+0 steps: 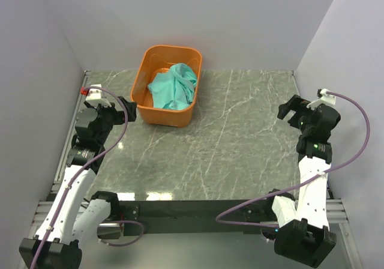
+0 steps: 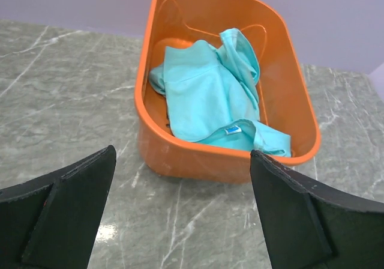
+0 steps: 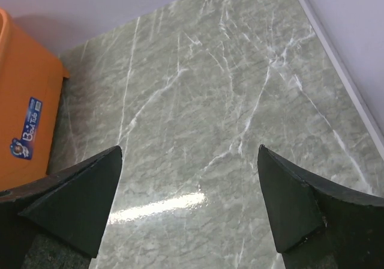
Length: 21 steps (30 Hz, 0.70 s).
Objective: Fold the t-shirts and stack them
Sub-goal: Grab the tshirt from the pile
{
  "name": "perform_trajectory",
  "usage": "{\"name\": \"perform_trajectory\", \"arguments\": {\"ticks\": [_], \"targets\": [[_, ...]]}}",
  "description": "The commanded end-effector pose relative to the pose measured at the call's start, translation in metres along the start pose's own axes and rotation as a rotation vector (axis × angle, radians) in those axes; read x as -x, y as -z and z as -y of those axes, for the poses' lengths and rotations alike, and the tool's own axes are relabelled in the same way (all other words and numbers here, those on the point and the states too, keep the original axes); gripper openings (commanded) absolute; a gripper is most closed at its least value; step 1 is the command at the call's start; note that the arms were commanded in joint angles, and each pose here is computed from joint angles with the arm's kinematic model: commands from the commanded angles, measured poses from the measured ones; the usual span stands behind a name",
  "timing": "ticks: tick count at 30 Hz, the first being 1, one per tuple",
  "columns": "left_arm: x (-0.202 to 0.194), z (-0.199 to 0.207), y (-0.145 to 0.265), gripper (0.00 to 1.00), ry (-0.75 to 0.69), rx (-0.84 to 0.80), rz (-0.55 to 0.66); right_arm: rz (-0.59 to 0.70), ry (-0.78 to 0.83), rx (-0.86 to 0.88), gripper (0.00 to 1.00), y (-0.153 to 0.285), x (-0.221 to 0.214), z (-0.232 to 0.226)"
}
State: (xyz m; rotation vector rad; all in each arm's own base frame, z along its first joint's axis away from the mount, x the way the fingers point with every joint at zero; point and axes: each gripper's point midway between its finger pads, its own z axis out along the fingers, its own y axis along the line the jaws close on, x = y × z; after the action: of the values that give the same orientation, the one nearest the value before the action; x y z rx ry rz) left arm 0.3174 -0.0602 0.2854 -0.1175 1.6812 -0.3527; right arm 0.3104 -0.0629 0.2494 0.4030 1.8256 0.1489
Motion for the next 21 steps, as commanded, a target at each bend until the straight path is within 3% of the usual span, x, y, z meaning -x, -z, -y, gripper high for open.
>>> {"name": "perform_trajectory", "arguments": {"ticks": [1, 3, 5, 7, 8, 12, 14, 15, 17, 18, 20, 21], "targets": [[0.029, 0.018, 0.004, 0.99, 0.011, -0.072, 0.070, 0.064, 0.002, 0.042, 1.00, 0.005, 0.024, -0.012], [0.030, 0.020, 0.005, 0.99, 0.012, -0.079, 0.072, 0.043, 0.052, 0.128, 1.00, 0.008, 0.018, -0.026], [0.030, 0.021, 0.006, 0.99, 0.015, -0.084, 0.072, 0.010, 0.127, 0.323, 1.00, 0.018, 0.007, -0.057], [0.030, 0.023, 0.006, 0.99, 0.014, -0.095, 0.069, -0.009, 0.299, 0.568, 1.00, 0.037, -0.008, -0.092], [0.031, 0.024, 0.006, 0.99, 0.015, -0.101, 0.070, -0.006, 0.342, 0.609, 1.00, 0.042, -0.011, -0.098], [0.032, 0.039, 0.005, 0.99, 0.041, -0.178, 0.057, -0.038, 0.459, 0.741, 1.00, 0.055, -0.030, -0.112], [0.031, 0.046, -0.003, 0.99, 0.073, -0.206, 0.022, -0.083, 0.435, 0.817, 1.00, 0.056, -0.046, -0.116], [0.047, 0.057, -0.004, 0.99, 0.101, -0.236, 0.033, -0.096, 0.434, 0.827, 1.00, 0.055, -0.050, -0.115], [0.043, 0.067, -0.020, 0.99, 0.145, -0.273, -0.048, -0.130, 0.441, 0.806, 1.00, 0.053, -0.056, -0.110], [0.063, 0.083, -0.022, 0.99, 0.169, -0.306, -0.036, -0.129, 0.444, 0.794, 1.00, 0.053, -0.055, -0.109], [0.050, 0.086, -0.049, 0.99, 0.194, -0.261, -0.123, -0.126, 0.445, 0.791, 1.00, 0.054, -0.055, -0.109], [0.069, 0.108, -0.054, 0.99, 0.177, -0.294, -0.104, -0.122, 0.454, 0.795, 1.00, 0.056, -0.055, -0.109]]}}
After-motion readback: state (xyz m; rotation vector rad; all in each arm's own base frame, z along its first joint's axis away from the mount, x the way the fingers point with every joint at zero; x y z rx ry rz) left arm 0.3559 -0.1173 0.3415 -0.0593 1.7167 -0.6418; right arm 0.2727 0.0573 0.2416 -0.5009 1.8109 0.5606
